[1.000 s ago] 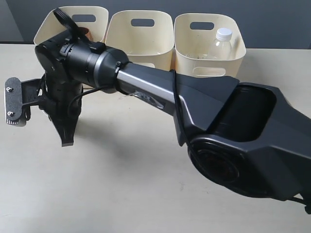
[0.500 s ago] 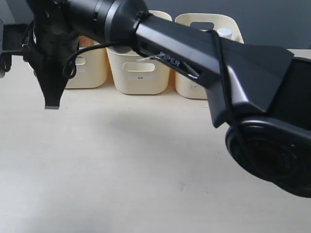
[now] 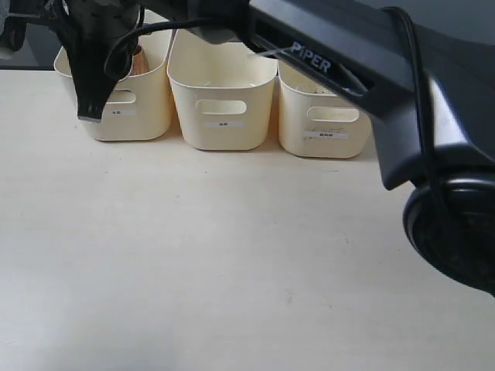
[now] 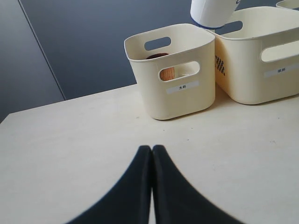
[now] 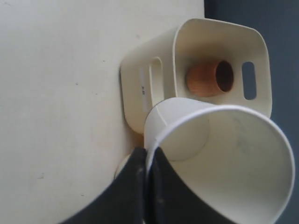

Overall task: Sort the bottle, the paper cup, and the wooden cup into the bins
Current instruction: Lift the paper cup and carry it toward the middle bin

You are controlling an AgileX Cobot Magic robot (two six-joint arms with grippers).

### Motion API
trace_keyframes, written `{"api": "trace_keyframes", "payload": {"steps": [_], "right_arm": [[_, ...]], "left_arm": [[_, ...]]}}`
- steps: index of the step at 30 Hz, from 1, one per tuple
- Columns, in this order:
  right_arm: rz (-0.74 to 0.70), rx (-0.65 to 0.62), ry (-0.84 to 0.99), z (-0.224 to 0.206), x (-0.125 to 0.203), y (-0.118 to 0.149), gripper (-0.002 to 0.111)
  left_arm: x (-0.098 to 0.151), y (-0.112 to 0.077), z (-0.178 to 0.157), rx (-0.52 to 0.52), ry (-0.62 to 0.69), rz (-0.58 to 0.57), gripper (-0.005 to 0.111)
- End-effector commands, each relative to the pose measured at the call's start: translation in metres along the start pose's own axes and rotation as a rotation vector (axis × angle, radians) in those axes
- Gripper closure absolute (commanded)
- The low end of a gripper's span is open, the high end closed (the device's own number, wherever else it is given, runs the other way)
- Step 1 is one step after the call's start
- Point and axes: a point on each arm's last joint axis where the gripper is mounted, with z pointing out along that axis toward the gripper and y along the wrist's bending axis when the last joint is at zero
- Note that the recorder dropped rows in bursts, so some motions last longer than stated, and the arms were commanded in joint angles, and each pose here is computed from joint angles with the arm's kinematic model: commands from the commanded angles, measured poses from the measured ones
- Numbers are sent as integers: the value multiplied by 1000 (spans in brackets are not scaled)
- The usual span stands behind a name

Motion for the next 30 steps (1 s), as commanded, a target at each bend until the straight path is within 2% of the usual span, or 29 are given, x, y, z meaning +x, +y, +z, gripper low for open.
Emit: {"api": "trace_keyframes", "payload": {"steps": [1, 18, 22, 30], "right_arm": [[55, 86, 14, -5, 3, -11, 109], [304, 370, 112, -10, 19, -36, 109], [394, 378, 154, -6, 33, -44, 109], [445, 341, 218, 17, 58, -52, 109]], "left_arm": [[0, 0, 0, 6, -11, -1, 107], [0, 0, 0, 6, -11, -1, 107], [0, 0, 0, 6, -11, -1, 107], [0, 0, 0, 6, -11, -1, 107]]}}
